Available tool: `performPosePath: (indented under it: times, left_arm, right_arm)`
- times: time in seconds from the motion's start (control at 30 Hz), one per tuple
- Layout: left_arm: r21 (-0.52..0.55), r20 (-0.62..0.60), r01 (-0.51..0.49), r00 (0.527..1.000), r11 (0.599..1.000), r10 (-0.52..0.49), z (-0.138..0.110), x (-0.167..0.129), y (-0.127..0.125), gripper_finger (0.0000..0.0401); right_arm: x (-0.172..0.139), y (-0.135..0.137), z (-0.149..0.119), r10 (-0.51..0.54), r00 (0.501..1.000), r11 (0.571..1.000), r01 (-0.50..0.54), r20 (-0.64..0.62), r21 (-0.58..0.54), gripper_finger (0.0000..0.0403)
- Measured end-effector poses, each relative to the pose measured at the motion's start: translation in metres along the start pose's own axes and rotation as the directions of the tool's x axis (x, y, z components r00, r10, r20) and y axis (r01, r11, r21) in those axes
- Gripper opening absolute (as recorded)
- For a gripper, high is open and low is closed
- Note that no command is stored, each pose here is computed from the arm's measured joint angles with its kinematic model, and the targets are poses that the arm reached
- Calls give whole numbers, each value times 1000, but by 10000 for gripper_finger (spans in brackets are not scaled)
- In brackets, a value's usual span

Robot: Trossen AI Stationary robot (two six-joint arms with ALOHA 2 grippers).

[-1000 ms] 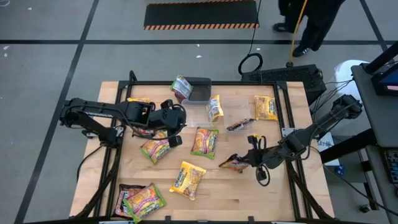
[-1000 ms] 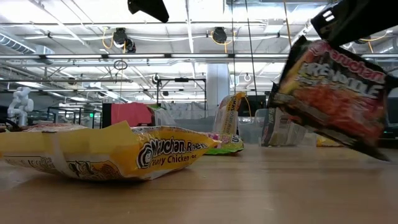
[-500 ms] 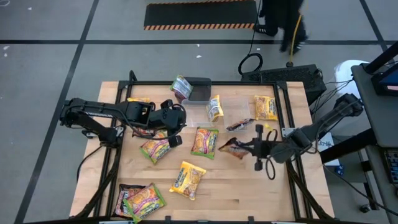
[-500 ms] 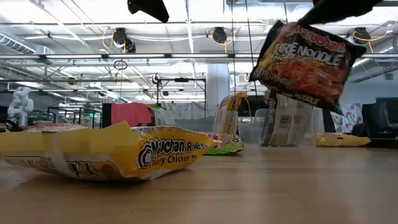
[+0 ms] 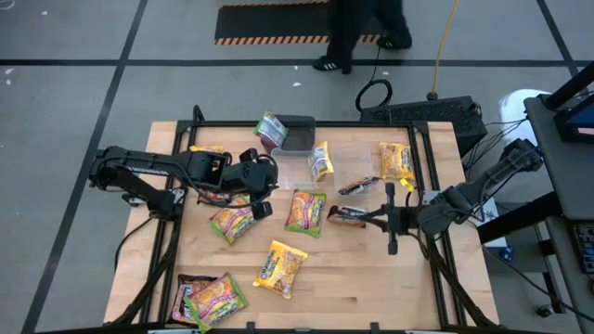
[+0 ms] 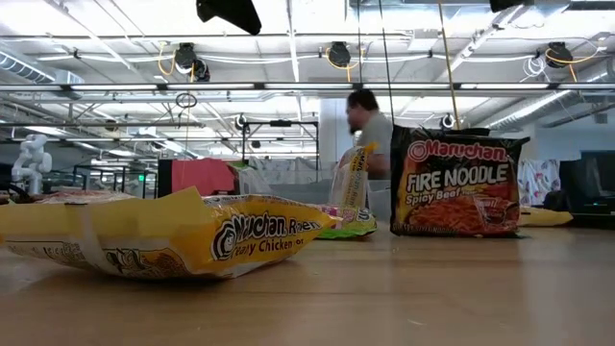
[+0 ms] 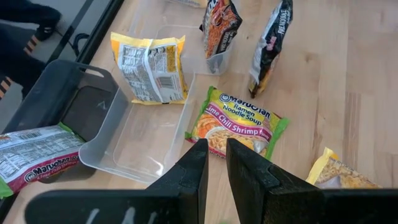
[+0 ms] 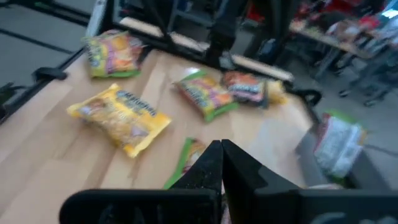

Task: Sort Maruchan noodles
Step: Put the black noodle pack into the right transparent bin

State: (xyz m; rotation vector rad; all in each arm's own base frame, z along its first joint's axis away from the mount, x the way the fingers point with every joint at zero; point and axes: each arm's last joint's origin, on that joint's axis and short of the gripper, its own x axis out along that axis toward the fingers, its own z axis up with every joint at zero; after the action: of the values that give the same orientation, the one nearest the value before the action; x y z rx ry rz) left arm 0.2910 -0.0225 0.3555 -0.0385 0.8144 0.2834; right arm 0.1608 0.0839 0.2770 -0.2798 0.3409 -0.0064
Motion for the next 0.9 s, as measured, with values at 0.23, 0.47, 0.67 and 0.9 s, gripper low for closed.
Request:
performPosePath:
  times: [0.23,0.47,0.67,0.9]
  left_arm:
    - [0,0,0,1000,1000,0,0,0,0,65]
    - [10,0,0,1000,1000,0,0,0,0,65]
    - [16,0,0,1000,1000,0,0,0,0,65]
    - [17,0,0,1000,1000,0,0,0,0,65]
  right_arm:
    - [0,1,-11,17,995,988,-2,-96,155,0]
    - [2,4,-28,7,965,985,39,-263,168,30]
    - [2,5,-35,36,944,989,14,-329,147,89]
    - [-5,4,-51,90,867,993,-42,-490,108,125]
